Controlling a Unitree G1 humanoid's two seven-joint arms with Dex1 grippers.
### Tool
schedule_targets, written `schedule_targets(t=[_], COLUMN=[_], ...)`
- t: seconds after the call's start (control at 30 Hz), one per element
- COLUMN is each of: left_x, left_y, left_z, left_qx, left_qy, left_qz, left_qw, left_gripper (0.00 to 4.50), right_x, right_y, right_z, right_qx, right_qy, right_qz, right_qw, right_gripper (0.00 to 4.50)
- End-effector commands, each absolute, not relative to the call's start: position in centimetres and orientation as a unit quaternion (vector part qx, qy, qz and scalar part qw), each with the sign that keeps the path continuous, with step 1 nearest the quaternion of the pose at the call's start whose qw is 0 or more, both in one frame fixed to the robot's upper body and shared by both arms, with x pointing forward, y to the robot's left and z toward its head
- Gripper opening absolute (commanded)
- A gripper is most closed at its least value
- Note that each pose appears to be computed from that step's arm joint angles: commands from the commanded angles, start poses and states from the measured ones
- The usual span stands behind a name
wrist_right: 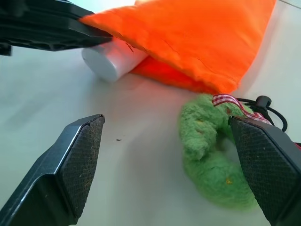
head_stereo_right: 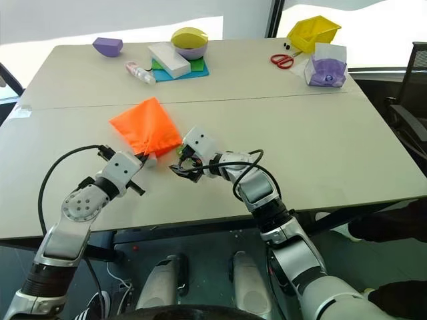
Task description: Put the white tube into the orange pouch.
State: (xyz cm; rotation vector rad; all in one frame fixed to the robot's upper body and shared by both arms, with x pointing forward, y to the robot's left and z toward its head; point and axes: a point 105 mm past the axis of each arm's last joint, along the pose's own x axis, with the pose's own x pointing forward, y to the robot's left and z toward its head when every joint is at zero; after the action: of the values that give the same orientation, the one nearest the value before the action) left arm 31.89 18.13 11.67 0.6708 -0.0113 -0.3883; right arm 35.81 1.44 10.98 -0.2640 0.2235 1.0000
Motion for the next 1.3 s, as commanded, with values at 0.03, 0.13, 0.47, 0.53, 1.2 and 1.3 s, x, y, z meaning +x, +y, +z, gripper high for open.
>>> schedule_targets(t=[0.03, 0.13, 0.47, 0.53, 1.2, 1.3], left_x=[31.8, 31.8, 31.5, 31.5, 29.3, 29.4], left_y=[18.6, 18.5, 18.8, 18.8, 19.9, 19.2], left_z=[11.1, 11.2, 11.0, 11.1, 11.0, 11.0], left_qx=[0.327, 0.326, 0.328, 0.328, 0.322, 0.315], left_qy=[0.009, 0.007, 0.01, 0.009, 0.014, 0.009], left_qz=[-0.185, -0.185, -0.186, -0.186, -0.296, -0.298], left_qw=[0.927, 0.927, 0.926, 0.926, 0.899, 0.901], left_gripper=[0.0, 0.0, 0.0, 0.0, 0.0, 0.0], right_x=[36.1, 36.5, 36.7, 35.8, 32.3, 32.5], right_y=[1.8, 1.5, -0.1, -0.5, -5.8, -5.9], right_z=[11.0, 10.1, 12.4, 12.9, 13.7, 13.6], right_qx=[-0.153, -0.166, -0.137, -0.139, -0.161, -0.163], right_qy=[0.099, 0.111, 0.084, 0.077, 0.08, 0.08], right_qz=[0.475, 0.462, 0.459, 0.481, 0.54, 0.534], right_qw=[0.861, 0.864, 0.874, 0.862, 0.822, 0.826], right_gripper=[4.4, 3.88, 0.03, 0.03, 0.03, 0.03])
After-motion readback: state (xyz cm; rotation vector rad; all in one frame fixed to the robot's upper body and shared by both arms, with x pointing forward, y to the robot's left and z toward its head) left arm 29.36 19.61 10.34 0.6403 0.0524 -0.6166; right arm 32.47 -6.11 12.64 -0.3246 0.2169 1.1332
